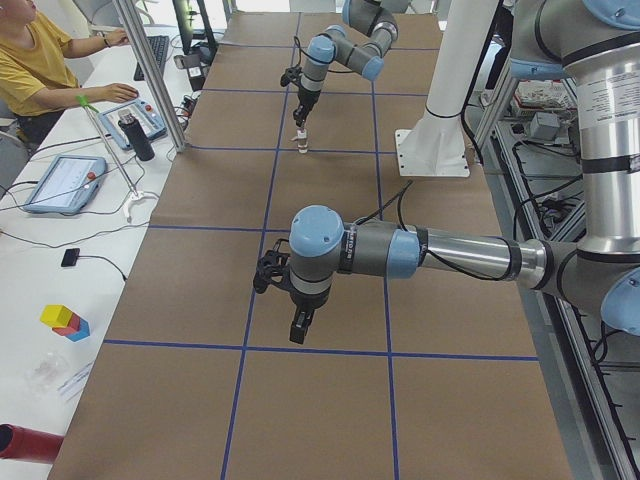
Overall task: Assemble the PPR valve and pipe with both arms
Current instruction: 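Lower the threaded fitting onto the valve top with the right gripper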
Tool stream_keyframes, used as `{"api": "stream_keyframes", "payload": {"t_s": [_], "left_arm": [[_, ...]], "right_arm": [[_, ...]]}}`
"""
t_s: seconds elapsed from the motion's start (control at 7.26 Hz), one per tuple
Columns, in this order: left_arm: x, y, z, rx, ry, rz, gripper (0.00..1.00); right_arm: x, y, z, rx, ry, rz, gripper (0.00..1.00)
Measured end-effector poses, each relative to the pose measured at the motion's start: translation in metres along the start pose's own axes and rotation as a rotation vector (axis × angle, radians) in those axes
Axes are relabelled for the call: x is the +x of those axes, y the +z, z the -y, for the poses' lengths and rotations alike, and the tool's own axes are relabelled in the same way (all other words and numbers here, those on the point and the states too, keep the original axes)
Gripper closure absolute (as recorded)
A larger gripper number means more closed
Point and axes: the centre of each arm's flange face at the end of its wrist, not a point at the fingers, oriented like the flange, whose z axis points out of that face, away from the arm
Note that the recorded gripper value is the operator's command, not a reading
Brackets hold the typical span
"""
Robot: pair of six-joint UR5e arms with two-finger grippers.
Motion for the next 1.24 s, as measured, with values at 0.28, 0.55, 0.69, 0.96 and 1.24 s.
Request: {"api": "stream_keyframes", "payload": {"t_s": [0.28,0.55,0.69,0.96,1.24], "left_arm": [[-0.0002,0.0002,-0.0001,-0.001,-0.001,0.0,0.0],[-0.0003,0.0002,-0.0001,0.0,0.0,0.0,0.0],[-0.0003,0.0002,-0.0001,0.0,0.001,0.0,0.0],[-0.0001,-0.0001,-0.0001,0.0,0.001,0.0,0.0],[0.0,-0.0001,-0.0001,0.0,0.001,0.0,0.0]], "right_arm": [[-0.0007,-0.0003,-0.0003,-0.001,-0.008,0.002,0.55],[-0.0004,0.0002,-0.0002,-0.001,-0.017,0.002,0.31],[0.0003,0.0011,-0.0001,-0.001,-0.022,0.001,0.22],[0.0013,0.002,0.0002,0.0,-0.026,-0.001,0.09],[0.0013,0.0017,0.0002,0.001,-0.027,0.0,0.01]]}}
